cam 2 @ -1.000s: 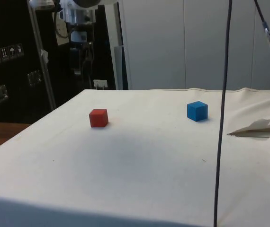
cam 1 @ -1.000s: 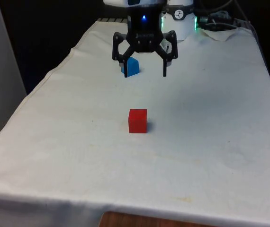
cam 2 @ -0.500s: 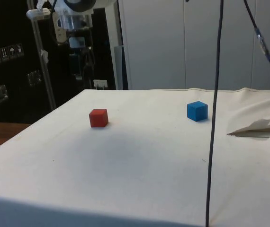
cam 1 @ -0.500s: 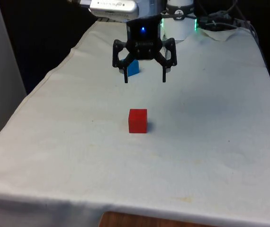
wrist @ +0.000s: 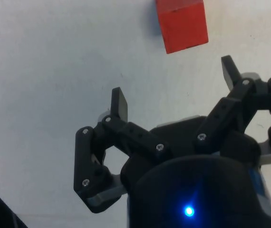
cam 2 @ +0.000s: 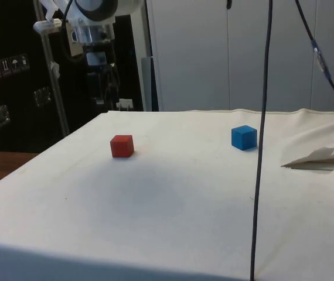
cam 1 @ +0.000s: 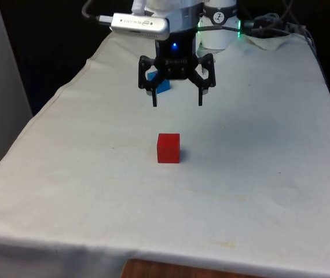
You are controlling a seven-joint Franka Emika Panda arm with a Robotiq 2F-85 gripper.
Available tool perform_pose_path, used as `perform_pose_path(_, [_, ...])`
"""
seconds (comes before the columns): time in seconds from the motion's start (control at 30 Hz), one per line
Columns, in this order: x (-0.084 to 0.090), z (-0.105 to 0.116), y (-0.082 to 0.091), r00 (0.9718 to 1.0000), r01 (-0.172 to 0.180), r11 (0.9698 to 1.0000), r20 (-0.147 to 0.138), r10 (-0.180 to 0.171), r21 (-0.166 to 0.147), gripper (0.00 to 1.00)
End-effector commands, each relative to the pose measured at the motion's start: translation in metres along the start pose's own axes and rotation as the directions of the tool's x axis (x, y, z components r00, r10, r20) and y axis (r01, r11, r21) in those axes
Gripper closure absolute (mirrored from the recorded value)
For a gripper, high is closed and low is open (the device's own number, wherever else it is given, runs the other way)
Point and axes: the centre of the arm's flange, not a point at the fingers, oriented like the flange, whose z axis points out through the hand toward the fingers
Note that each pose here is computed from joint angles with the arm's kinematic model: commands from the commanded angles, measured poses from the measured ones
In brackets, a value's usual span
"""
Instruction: Stack the two cubes.
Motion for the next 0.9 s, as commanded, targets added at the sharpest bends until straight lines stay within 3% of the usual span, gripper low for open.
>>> perform_pose_path(0.0, [0.000,0.002,0.000,1.0000,-0.001,1.0000,0.002,0.001,0.001,0.00])
perform_pose_path(0.27, [-0.002,0.018,0.001,0.9999,-0.010,0.9999,-0.005,0.010,0.003,0.00])
perform_pose_path(0.3, [-0.002,0.014,0.000,1.0000,-0.006,1.0000,0.005,0.006,0.002,0.00])
perform_pose_path(0.57, [-0.004,0.036,0.004,0.9995,-0.019,0.9998,-0.026,0.019,0.010,0.00])
perform_pose_path(0.6, [-0.005,0.034,0.004,0.9997,-0.019,0.9998,-0.014,0.019,0.003,0.00])
perform_pose_path(0.63, [-0.005,0.038,0.005,0.9994,-0.020,0.9997,-0.029,0.020,0.012,0.00])
perform_pose_path(0.87, [-0.006,0.051,0.005,0.9982,-0.019,0.9991,-0.057,0.022,0.037,0.00])
